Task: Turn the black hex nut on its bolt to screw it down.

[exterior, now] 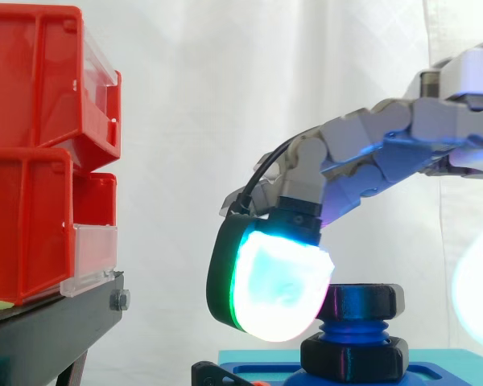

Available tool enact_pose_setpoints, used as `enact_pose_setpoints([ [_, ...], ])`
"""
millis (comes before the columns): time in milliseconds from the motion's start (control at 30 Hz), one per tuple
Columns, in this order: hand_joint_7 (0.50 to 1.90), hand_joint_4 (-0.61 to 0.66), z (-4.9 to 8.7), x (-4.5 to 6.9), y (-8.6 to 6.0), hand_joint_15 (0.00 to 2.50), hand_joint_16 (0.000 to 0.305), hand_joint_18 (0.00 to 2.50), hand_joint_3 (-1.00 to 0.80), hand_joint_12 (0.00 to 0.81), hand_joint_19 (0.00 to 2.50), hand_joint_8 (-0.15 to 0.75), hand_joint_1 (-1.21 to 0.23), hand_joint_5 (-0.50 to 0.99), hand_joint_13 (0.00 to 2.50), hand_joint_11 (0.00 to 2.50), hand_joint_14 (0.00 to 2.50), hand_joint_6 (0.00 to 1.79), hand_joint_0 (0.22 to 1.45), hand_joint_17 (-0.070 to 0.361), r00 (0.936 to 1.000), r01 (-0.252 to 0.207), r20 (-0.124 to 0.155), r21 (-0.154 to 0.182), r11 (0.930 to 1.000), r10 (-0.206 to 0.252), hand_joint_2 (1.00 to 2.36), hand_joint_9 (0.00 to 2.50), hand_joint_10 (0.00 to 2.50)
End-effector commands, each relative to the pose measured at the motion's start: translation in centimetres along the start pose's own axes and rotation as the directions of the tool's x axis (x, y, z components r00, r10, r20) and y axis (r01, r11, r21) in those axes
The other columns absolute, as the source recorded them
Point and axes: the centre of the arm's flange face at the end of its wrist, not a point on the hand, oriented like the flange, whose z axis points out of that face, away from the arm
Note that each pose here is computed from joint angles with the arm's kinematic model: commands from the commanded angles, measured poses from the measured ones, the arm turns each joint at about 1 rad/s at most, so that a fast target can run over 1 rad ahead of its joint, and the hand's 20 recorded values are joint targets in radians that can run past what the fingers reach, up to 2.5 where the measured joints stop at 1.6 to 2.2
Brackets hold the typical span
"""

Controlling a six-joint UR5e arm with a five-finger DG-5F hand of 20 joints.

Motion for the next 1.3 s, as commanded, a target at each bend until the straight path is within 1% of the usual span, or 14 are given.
enact_pose_setpoints([
  [0,0.98,0.2,0.3,-0.5,0.4,0.0,0.036,0.05,-0.5,0.311,0.0,0.222,-0.27,-0.1,0.27,0.05,0.0,0.5,0.44,0.08,0.9991,-0.041,0.009,-0.038,0.9984,0.041,1.0,0.46,0.0],
  [133,0.98,0.19,0.8,-1.5,0.0,0.0,0.036,0.05,-0.5,0.314,0.0,0.223,-0.23,-0.1,0.27,0.04,0.0,0.5,0.44,0.081,0.9965,-0.077,0.03,-0.033,0.9965,0.078,1.0,0.46,0.0],
  [233,0.98,0.19,1.0,-1.9,0.0,0.0,0.036,0.05,-0.5,0.318,0.0,0.223,-0.23,-0.1,0.27,0.05,0.0,0.5,0.44,0.082,0.9962,-0.08,0.033,-0.032,0.9963,0.081,1.0,0.46,0.0],
  [633,0.96,0.19,0.7,-1.5,-1.3,0.0,0.037,0.06,-0.5,0.328,0.03,0.224,-0.29,-0.11,0.27,0.04,0.0,0.5,0.44,0.083,0.9968,-0.076,0.024,-0.018,0.997,0.076,1.0,0.46,0.0],
  [733,0.97,0.19,0.5,-1.5,-2.1,0.0,0.037,0.06,-0.5,0.329,0.04,0.222,-0.29,-0.1,0.28,0.05,0.0,0.5,0.44,0.083,0.9979,-0.061,0.019,-0.019,0.9979,0.062,1.0,0.46,0.0],
  [800,0.99,0.19,0.4,-1.5,-2.9,0.0,0.037,0.06,-0.5,0.332,0.05,0.223,-0.29,-0.1,0.28,0.05,0.0,0.5,0.44,0.083,0.9984,-0.051,0.023,-0.016,0.9986,0.052,1.0,0.47,0.0],
  [900,1.01,0.2,0.2,-1.5,-3.4,0.0,0.038,0.07,-0.5,0.336,0.07,0.222,-0.29,-0.1,0.28,0.04,0.0,0.5,0.45,0.085,0.9988,-0.041,0.024,-0.018,0.999,0.042,1.0,0.47,0.0],
  [967,1.04,0.2,0.3,-0.7,-3.5,0.0,0.038,0.07,-0.5,0.337,0.07,0.222,-0.29,-0.09,0.28,0.05,0.0,0.5,0.45,0.085,0.9994,-0.032,0.012,-0.022,0.9992,0.033,1.0,0.47,0.0],
  [1000,1.05,0.19,0.3,-0.4,-3.5,0.0,0.038,0.07,-0.5,0.339,0.08,0.223,-0.29,-0.09,0.28,0.04,0.0,0.5,0.45,0.085,0.9995,-0.03,0.009,-0.023,0.9993,0.03,1.0,0.47,0.0],
  [1033,1.06,0.19,0.3,-0.4,-3.7,0.0,0.038,0.07,-0.5,0.34,0.1,0.223,-0.29,-0.09,0.28,0.04,0.0,0.5,0.45,0.086,0.9995,-0.028,0.011,-0.023,0.9994,0.028,1.0,0.47,0.0],
  [1067,1.06,0.19,0.3,0.1,-3.9,0.0,0.038,0.07,-0.5,0.344,0.11,0.223,-0.29,-0.09,0.29,0.03,0.0,0.5,0.45,0.086,0.9996,-0.026,0.008,-0.025,0.9994,0.026,1.0,0.47,0.0],
  [1133,1.07,0.19,0.5,1.6,-4.1,0.0,0.039,0.07,-0.5,0.348,0.12,0.223,-0.29,-0.09,0.29,0.04,0.0,0.5,0.45,0.088,0.9995,-0.03,-0.006,-0.029,0.9991,0.03,1.0,0.47,0.0],
  [1200,1.1,0.18,0.3,1.7,-4.6,0.0,0.04,0.08,-0.5,0.354,0.14,0.224,-0.29,-0.09,0.29,0.05,0.0,0.5,0.45,0.09,0.9994,-0.033,-0.009,-0.039,0.9987,0.032,1.0,0.47,0.0],
  [1267,1.12,0.17,0.3,1.7,-4.6,0.0,0.041,0.08,-0.5,0.357,0.16,0.224,-0.28,-0.08,0.28,0.04,0.0,0.5,0.45,0.092,0.9995,-0.03,-0.01,-0.06,0.9977,0.029,1.0,0.47,0.0],
])
